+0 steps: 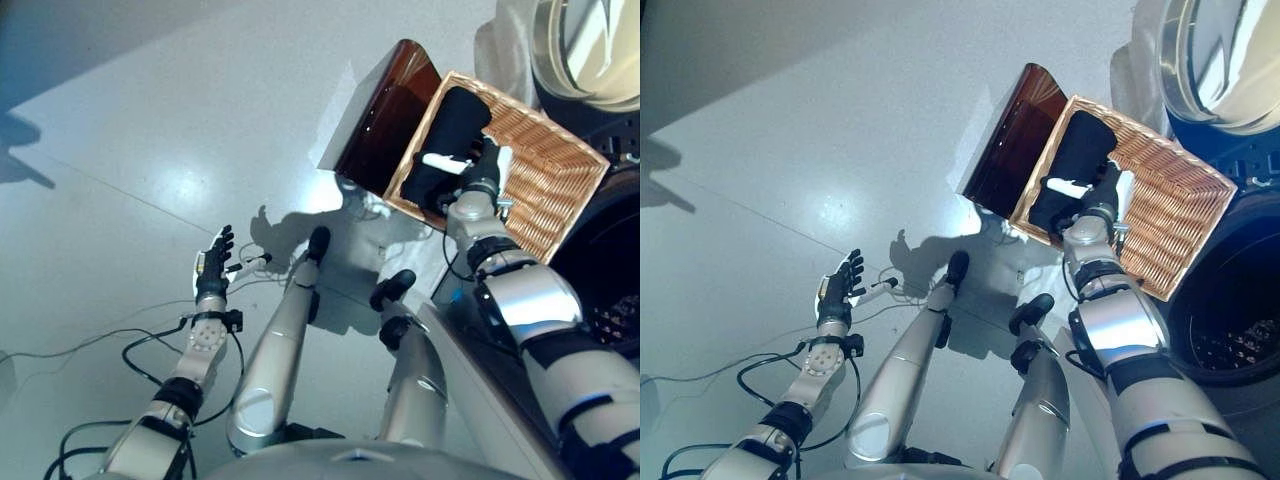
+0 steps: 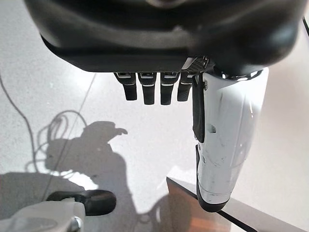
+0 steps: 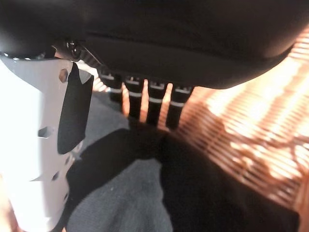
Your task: Pick up the clothes and place them into the washing machine
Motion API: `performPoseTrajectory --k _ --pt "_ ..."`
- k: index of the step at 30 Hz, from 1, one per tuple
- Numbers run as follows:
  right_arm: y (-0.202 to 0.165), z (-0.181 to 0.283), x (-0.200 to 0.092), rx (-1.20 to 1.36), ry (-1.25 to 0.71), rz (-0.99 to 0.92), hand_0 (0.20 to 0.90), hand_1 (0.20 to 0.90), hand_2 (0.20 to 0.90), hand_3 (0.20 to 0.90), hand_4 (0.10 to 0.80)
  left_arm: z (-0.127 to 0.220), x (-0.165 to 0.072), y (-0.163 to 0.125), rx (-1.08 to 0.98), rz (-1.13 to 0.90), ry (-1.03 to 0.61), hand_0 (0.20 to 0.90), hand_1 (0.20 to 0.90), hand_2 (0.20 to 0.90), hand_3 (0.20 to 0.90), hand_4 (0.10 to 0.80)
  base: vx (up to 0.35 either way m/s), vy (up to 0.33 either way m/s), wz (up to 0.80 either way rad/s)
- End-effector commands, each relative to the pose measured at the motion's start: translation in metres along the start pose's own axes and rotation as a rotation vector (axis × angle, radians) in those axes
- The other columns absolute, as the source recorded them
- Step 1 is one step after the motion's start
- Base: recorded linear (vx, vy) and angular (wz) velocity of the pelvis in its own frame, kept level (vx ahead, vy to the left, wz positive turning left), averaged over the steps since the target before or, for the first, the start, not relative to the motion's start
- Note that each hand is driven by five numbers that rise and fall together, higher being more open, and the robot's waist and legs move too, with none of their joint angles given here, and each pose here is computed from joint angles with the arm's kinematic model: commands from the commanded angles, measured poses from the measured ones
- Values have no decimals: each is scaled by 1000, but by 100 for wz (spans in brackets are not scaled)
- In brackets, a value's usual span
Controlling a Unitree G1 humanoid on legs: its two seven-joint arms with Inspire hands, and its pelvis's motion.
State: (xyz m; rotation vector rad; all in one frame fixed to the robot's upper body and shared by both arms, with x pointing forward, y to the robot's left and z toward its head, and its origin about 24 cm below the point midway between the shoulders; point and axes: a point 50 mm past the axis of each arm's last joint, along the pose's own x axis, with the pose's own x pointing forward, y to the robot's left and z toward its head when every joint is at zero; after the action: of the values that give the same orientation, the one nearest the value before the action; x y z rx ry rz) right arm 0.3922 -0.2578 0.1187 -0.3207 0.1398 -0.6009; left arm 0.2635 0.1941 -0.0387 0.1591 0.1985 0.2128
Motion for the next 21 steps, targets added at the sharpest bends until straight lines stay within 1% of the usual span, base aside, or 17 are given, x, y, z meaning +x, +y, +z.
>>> performPoseTrajectory --k 1,6,10,15,16,21 --pt "-13 33 9 -41 -119 -18 200 200 200 200 300 16 -4 8 -18 28 -121 900 900 900 900 800 6 8 10" --pt "-19 33 11 -104 -110 -52 200 200 200 200 300 17 -6 3 -24 20 -127 900 900 900 900 800 1 18 3" --pt "-23 22 11 -168 -82 -73 200 200 200 200 300 11 -9 3 -13 17 -104 900 900 900 900 800 0 0 0" --pt "-29 7 11 -186 -43 -91 200 200 200 200 300 3 -12 5 8 20 -72 900 900 900 900 800 6 2 -1" --pt "-30 -3 9 -181 -15 -93 200 200 200 200 300 -3 -13 6 17 26 -44 900 900 900 900 800 0 0 0" --pt "-33 -26 6 -194 39 -95 200 200 200 200 300 -23 -19 7 62 27 43 900 900 900 900 800 30 11 -8"
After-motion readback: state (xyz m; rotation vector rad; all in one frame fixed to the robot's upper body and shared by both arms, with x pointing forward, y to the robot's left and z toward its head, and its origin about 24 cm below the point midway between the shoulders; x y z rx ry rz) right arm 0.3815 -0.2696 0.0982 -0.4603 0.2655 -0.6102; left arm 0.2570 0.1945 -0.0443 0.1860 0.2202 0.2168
